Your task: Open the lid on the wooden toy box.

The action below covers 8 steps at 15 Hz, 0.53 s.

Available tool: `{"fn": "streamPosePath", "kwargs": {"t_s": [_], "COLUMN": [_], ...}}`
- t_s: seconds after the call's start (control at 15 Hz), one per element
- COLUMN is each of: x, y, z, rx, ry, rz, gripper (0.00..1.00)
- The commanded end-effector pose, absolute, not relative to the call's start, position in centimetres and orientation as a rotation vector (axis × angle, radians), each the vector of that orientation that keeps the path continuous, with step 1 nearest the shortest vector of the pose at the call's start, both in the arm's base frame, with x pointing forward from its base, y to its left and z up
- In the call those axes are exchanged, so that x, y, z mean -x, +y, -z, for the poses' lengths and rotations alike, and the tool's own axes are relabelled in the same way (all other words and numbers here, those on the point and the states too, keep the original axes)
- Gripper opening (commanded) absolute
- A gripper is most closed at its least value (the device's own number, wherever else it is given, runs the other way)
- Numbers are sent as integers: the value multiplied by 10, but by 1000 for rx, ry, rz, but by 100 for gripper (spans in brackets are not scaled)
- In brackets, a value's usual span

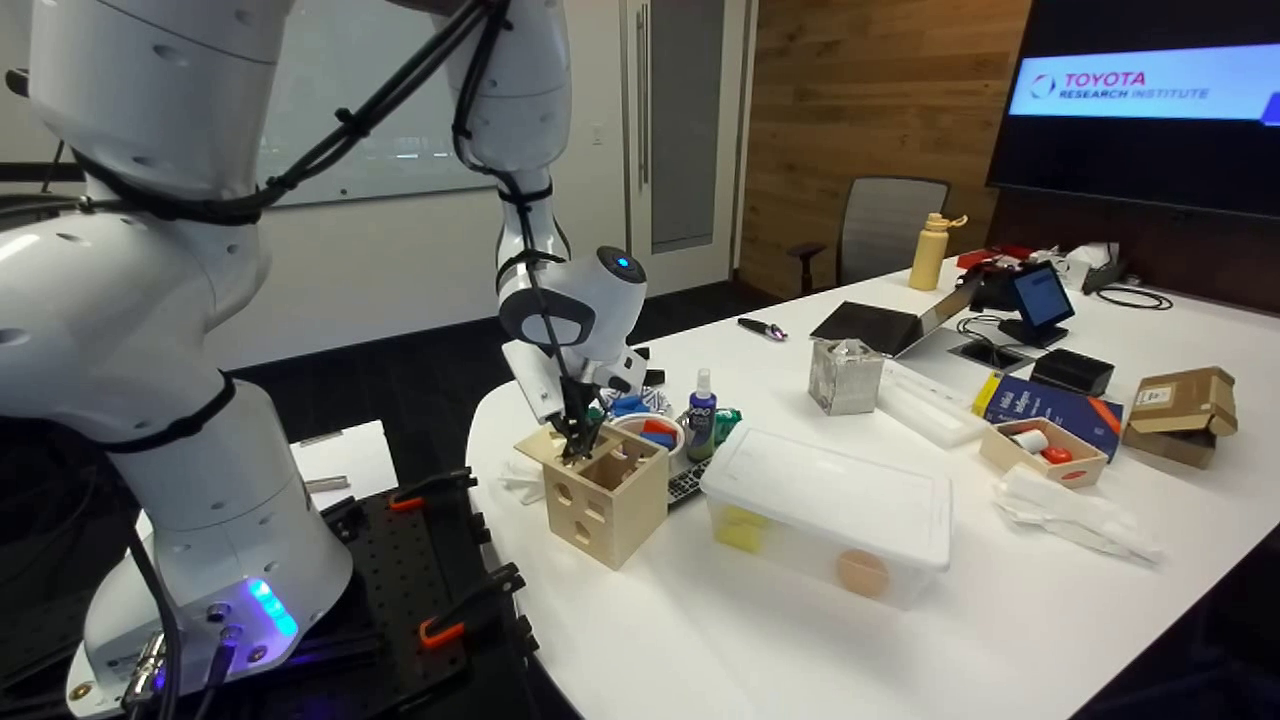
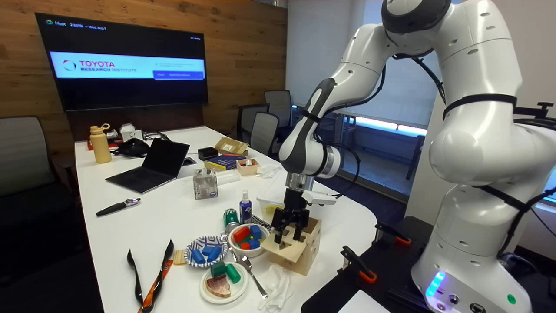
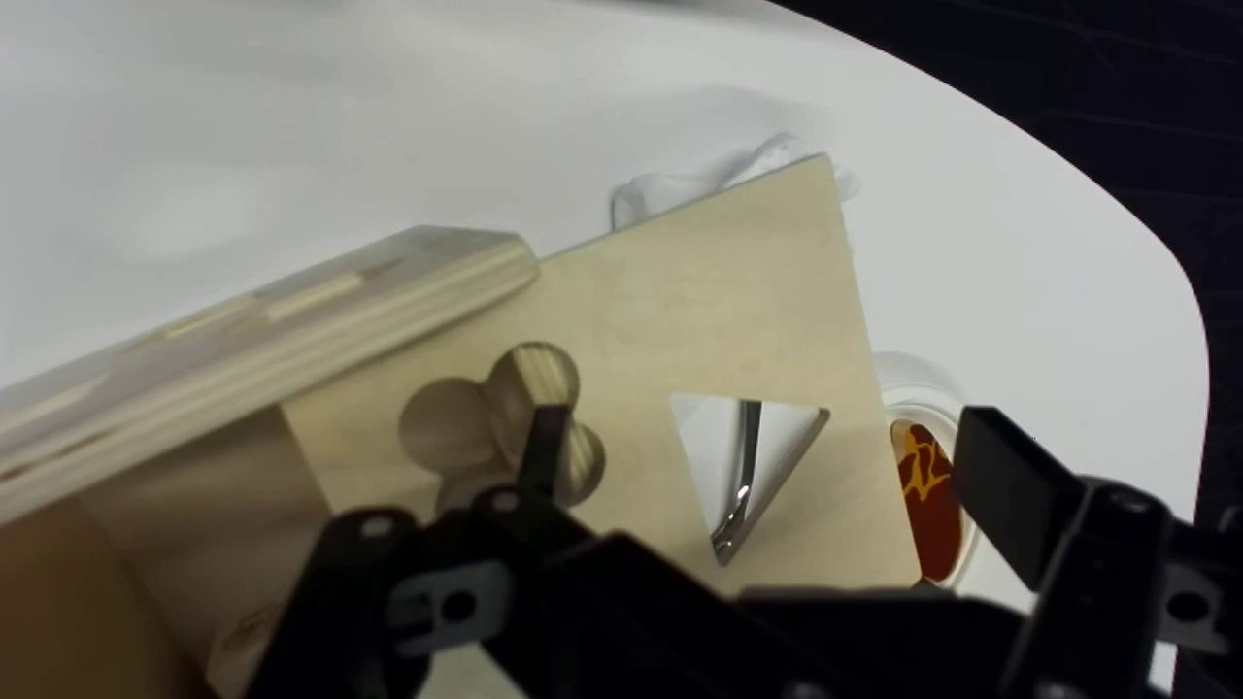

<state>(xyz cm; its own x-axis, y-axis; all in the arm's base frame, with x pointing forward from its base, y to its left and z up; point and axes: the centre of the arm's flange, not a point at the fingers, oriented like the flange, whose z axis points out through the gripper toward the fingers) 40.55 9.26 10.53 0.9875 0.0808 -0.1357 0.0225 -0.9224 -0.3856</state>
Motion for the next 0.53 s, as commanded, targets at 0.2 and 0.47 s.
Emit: {"fn": "streamPosePath", "kwargs": {"t_s": [0.2, 0.47], "x": [-400, -403], "y": [81, 79], "z": [-129, -159], "rx": [2754, 2805], "ry": [-60, -72], "rz": [-183, -137], "gripper": [100, 100]}}
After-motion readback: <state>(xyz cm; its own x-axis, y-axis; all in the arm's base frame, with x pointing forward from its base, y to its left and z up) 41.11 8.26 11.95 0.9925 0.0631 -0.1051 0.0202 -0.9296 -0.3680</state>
